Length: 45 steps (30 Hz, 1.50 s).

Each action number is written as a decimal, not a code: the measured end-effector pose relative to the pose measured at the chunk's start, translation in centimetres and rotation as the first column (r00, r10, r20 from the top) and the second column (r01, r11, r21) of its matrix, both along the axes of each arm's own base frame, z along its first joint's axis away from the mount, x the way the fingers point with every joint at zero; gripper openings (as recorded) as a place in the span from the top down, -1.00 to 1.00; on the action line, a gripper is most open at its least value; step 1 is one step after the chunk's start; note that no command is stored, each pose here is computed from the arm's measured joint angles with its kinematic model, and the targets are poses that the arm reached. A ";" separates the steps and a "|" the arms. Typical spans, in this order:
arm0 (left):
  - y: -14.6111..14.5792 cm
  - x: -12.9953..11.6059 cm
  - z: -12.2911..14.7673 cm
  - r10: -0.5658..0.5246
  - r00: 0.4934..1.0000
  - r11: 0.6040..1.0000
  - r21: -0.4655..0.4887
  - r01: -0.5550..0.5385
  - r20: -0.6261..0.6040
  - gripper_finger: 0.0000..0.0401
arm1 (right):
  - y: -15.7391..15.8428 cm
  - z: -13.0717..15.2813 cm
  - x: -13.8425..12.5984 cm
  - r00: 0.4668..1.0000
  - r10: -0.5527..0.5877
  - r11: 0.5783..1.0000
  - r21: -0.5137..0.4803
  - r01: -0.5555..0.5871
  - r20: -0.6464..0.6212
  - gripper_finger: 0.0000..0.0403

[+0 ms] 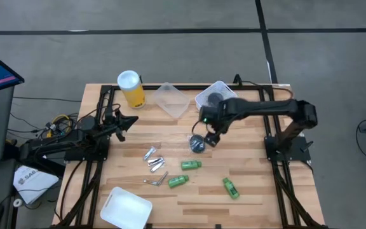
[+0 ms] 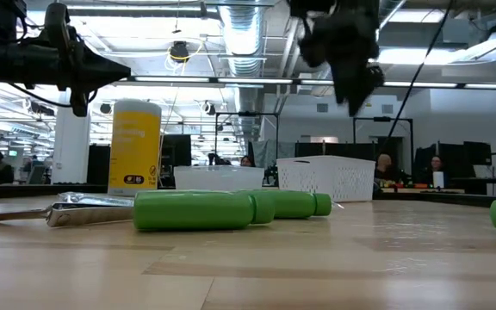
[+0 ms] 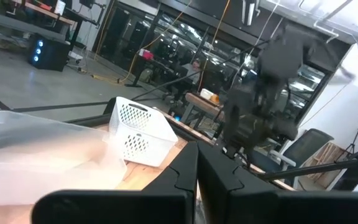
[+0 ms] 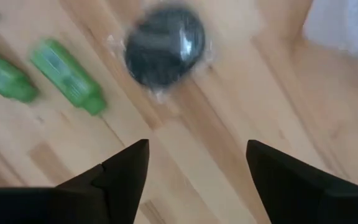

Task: Pick & Place Travel size toiletries
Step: Put the black hairbrush into the top white bin

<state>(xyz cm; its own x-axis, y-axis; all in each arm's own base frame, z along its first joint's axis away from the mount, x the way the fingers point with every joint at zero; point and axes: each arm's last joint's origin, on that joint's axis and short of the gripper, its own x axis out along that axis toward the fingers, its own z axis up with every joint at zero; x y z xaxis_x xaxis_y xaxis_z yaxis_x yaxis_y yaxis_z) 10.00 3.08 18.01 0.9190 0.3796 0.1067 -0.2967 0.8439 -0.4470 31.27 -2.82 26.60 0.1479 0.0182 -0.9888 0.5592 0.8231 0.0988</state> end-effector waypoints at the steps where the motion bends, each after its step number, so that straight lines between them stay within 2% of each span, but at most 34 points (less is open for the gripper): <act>1: 0.0 0.0 0.0 0.000 1.000 1.000 -0.001 0.000 -0.002 0.99 | 0.3 -0.9 0.4 1.000 0.007 1.000 0.001 -0.007 -0.007 -0.35; 9: 0.0 0.1 0.0 -0.002 1.000 1.000 -0.001 0.002 -0.003 0.99 | 1.8 -6.7 2.3 0.997 0.054 0.999 0.002 -0.054 -0.048 -0.40; 11: 0.0 0.1 0.0 -0.002 1.000 1.000 0.000 0.002 -0.002 0.99 | 2.0 -7.9 2.8 0.998 0.062 0.998 -0.001 -0.062 -0.020 -0.40; 14: 0.0 0.1 0.0 -0.001 1.000 1.000 0.000 0.001 -0.001 0.99 | 2.4 -9.8 3.0 0.995 0.072 0.997 0.002 -0.072 -0.062 -0.40; 20: 0.0 0.1 0.1 0.000 1.000 1.000 0.002 0.000 0.007 0.99 | 2.5 -12.0 3.8 0.995 0.075 0.997 0.000 -0.075 -0.066 -0.40; 26: 0.0 0.1 0.1 -0.001 1.000 1.000 0.003 0.001 0.010 0.99 | 2.4 -12.9 4.3 0.995 0.072 0.997 -0.004 -0.073 -0.066 -0.37; 30: 0.0 0.1 0.1 -0.001 1.000 1.000 0.003 0.001 0.012 0.99 | 2.4 -13.2 4.3 0.994 0.072 0.997 -0.005 -0.073 -0.077 -0.12; 37: 0.0 0.1 0.1 -0.001 1.000 1.000 0.004 0.001 0.013 0.99 | 2.0 -13.1 4.2 0.995 0.064 0.998 0.002 -0.064 -0.076 0.73; 39: 0.0 0.1 0.1 -0.001 1.000 1.000 0.004 0.001 0.015 0.99 | 1.9 -13.1 4.2 0.994 0.077 0.997 0.012 -0.076 -0.072 0.91; 45: 0.0 0.1 0.1 -0.001 1.000 1.000 0.005 0.001 0.017 0.99 | 1.9 -13.0 4.1 0.992 0.100 0.995 0.028 -0.098 -0.071 0.99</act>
<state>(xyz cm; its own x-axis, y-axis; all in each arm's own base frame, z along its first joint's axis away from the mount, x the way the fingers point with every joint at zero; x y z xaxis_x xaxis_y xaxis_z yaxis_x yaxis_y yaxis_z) 10.06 3.10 18.16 0.9173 0.3784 0.1240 -0.2885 0.8462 -0.4480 35.41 -0.91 13.63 0.0721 0.0537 -0.9959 0.4814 0.8726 0.0819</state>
